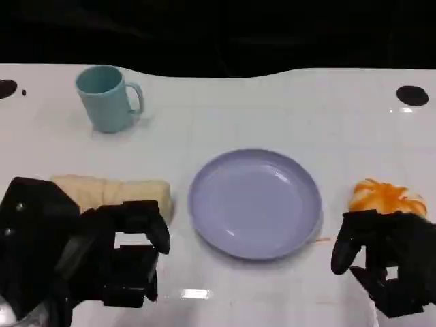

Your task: Grasp the towel on the left side of the plate with the left hand and place it into the plate.

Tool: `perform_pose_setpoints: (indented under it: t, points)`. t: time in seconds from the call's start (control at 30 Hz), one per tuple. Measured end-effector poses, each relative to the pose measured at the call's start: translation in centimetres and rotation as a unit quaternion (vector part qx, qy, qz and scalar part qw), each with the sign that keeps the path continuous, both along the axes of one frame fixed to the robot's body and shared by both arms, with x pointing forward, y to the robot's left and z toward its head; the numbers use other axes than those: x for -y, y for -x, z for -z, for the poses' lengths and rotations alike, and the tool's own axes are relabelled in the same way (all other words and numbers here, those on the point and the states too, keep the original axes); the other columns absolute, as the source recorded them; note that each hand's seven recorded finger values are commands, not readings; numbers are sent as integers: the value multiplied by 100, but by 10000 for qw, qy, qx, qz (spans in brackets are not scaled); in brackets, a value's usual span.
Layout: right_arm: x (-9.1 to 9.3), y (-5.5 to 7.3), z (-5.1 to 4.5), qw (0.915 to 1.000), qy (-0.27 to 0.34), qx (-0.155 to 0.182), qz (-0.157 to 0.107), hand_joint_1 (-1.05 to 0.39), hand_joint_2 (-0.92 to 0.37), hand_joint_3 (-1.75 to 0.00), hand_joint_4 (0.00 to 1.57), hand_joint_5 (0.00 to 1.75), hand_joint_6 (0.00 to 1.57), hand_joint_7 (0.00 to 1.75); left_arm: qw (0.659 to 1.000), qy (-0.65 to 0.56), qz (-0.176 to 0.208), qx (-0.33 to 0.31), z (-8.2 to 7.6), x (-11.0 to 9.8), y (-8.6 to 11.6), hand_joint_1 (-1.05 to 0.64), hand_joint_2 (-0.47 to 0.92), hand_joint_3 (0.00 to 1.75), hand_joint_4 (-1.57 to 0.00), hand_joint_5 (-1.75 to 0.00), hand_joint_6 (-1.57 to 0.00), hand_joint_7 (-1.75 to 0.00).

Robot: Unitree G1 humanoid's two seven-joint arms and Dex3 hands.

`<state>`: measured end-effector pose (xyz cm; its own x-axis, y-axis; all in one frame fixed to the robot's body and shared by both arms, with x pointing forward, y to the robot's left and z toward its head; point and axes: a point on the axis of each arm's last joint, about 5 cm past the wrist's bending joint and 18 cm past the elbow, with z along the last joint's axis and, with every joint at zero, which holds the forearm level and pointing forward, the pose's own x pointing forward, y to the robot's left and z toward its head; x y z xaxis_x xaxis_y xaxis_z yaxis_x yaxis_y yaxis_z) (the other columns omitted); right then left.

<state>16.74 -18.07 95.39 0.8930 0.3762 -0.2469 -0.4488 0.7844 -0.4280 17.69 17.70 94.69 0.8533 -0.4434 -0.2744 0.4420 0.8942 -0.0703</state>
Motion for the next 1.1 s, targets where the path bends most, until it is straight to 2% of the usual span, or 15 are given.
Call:
perform_pose_setpoints:
  t: [0.9,1.03,1.1]
  points:
    - [-16,1,6,10000,-14,-21,-3,3,-57,-109,73,175,69,149,10000,-50,-30,22,4,-3,-3,0,42,145,-89,-175,-82,-156]
    - [-18,0,7,10000,-22,-23,-2,3,-58,-109,72,175,68,149,9998,-94,-61,159,-4,-7,-4,0,41,143,-83,-175,-79,-153]
    - [-19,0,8,10000,-30,-22,2,3,-57,-109,73,175,68,149,9993,-149,-135,315,-14,-11,-5,-2,45,136,-77,-174,-75,-147]
